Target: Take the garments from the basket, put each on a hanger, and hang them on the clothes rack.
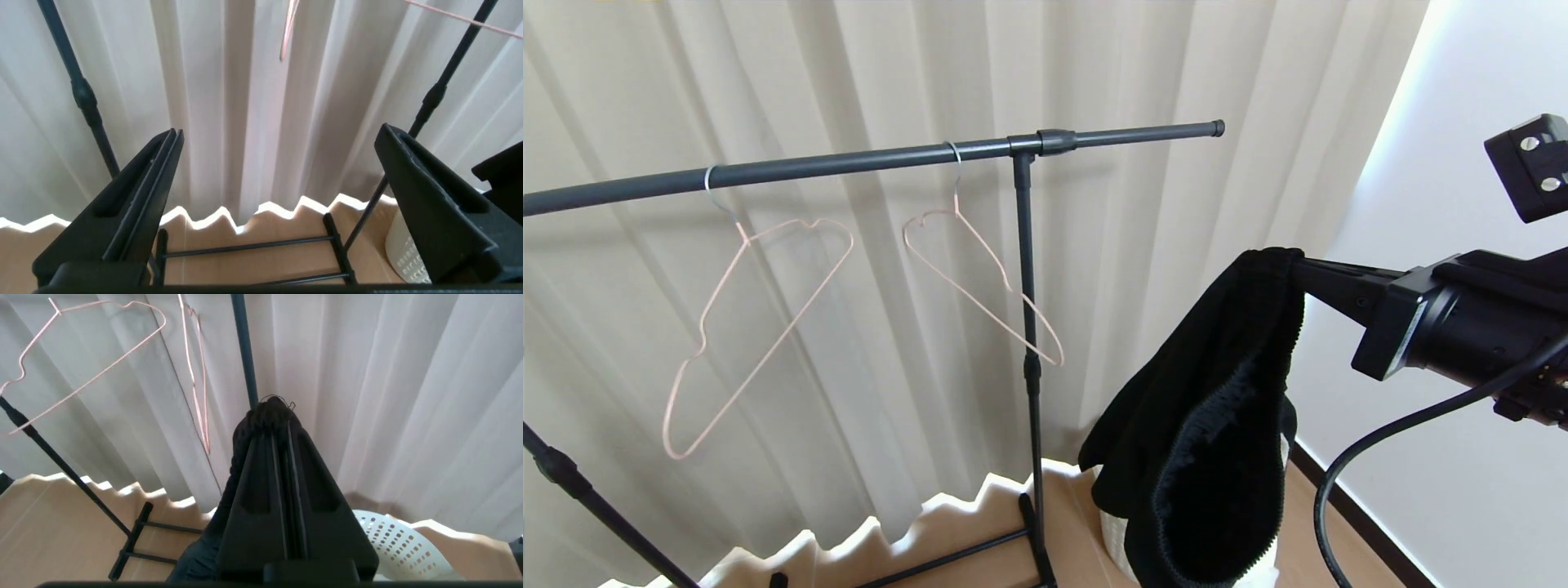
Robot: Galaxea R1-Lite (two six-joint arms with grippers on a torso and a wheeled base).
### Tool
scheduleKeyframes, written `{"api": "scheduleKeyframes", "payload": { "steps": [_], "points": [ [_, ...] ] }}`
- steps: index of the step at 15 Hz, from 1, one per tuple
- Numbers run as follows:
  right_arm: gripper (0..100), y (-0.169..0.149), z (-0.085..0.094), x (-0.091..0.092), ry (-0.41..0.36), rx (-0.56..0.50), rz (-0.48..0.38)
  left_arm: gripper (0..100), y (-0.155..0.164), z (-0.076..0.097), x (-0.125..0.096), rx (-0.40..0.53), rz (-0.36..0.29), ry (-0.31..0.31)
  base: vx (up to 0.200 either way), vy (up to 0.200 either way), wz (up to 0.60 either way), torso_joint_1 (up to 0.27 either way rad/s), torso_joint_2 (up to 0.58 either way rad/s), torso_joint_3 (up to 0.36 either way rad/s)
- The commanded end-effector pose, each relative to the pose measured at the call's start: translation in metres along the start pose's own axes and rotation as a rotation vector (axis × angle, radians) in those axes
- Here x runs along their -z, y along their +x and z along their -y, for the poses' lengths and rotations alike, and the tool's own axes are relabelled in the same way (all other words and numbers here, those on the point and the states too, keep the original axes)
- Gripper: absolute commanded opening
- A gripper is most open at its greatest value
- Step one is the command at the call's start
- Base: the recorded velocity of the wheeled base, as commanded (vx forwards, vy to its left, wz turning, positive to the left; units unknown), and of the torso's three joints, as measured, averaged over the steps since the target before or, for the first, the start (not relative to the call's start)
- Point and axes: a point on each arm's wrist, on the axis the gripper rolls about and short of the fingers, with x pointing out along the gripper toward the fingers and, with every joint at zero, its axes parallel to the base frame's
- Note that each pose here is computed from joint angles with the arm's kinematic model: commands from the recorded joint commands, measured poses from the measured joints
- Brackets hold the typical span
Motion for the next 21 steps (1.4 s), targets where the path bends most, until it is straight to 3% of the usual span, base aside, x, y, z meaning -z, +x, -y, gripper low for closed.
{"api": "scheduleKeyframes", "payload": {
  "steps": [1, 15, 21],
  "points": [
    [0, 0.0019, 0.0014, 0.0016, -0.002, 0.008, -0.007, 100, 0.0000, 0.0000, -0.0002, 0.000, -0.001, 0.000, 0.000, 0.000, 0.00, 0.256, -0.57, -0.330],
    [0, 0.0007, 0.0033, 0.0078, -0.024, 0.014, -0.027, 100, 0.0002, 0.0000, 0.0002, 0.000, -0.002, 0.001, 0.000, 0.000, 0.00, 0.175, -0.38, -0.207],
    [0, 0.0031, 0.0095, 0.0111, -0.035, 0.042, -0.041, 100, 0.0000, 0.0000, 0.0000, 0.000, -0.002, 0.002, 0.000, 0.000, 0.10, 0.025, -0.05, -0.023]
  ]
}}
